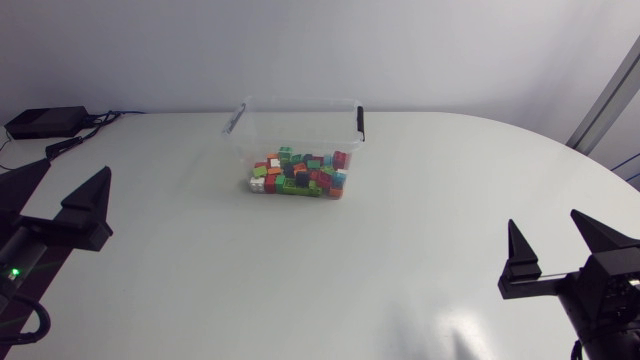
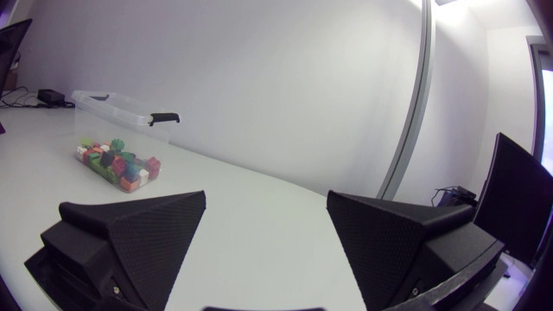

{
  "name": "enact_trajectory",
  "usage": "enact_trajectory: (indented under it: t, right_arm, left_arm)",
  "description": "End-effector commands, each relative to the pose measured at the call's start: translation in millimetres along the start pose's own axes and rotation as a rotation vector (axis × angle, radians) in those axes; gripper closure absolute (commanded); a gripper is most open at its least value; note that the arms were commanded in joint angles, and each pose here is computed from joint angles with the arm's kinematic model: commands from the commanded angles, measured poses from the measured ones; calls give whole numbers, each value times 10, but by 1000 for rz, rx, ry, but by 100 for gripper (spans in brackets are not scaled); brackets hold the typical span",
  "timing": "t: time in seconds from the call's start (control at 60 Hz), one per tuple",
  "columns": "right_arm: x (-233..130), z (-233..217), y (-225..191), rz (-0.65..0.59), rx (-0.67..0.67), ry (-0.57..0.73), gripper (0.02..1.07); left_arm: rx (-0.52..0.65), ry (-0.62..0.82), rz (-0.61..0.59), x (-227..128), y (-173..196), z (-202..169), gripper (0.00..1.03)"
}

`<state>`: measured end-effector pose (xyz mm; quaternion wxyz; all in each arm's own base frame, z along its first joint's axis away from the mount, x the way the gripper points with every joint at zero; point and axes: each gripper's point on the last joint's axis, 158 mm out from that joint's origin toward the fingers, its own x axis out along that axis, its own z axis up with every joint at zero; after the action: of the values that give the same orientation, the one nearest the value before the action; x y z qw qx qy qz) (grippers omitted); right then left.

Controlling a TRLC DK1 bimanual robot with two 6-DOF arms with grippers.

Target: Place the duplo bricks in the container

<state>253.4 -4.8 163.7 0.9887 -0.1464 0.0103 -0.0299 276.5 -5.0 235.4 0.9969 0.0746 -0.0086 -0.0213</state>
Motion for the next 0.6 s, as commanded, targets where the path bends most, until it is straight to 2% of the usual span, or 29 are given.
enact_trajectory:
  t: [0.0, 0.483, 0.583]
  right_arm:
    - [7, -93, 20, 7, 58, 20, 6]
    - [9, -131, 70, 58, 291, 37, 6]
    - [9, -131, 71, 59, 292, 37, 6]
  left_arm:
    - [-48, 24, 2, -43, -30, -185, 4]
    - [-151, 76, 21, -235, -118, -838, 4]
    - [-151, 77, 21, -236, -119, -841, 4]
